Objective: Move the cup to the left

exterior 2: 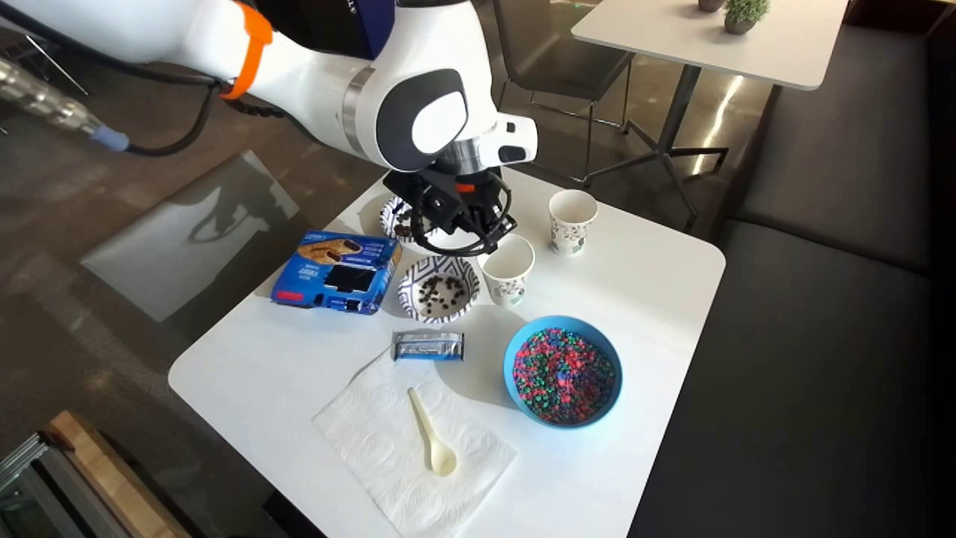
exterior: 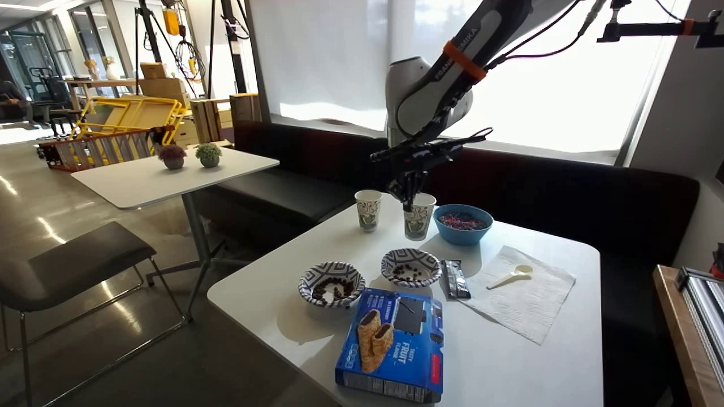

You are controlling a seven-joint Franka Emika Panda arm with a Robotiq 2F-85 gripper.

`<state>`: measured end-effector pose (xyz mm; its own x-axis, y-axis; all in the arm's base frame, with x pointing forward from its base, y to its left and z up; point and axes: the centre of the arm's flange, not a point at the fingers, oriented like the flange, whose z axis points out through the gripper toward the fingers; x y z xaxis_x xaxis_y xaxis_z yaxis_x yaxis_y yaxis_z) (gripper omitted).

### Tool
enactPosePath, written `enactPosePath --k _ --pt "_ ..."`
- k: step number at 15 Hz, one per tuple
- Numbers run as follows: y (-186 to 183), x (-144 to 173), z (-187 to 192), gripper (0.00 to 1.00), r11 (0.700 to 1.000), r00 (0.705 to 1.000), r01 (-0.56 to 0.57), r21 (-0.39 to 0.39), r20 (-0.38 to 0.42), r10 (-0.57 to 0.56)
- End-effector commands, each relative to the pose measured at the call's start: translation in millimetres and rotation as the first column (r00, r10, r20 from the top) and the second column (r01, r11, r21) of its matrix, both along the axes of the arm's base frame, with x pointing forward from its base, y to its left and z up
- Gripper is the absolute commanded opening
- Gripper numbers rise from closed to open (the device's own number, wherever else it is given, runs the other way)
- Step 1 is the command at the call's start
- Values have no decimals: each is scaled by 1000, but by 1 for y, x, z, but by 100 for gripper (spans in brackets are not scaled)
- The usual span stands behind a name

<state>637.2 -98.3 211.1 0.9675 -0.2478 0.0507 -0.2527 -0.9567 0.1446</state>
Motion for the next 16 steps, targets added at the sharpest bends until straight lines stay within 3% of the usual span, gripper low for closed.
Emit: enactPosePath --k 1,9,15,16 --pt "14 14 5 1 991 992 -126 -40 -9 126" --pt "55 54 15 1 938 942 -333 -95 5 335" --pt "84 85 13 1 880 885 -464 -99 2 467" --pt "79 64 17 1 901 904 -423 -97 29 427"
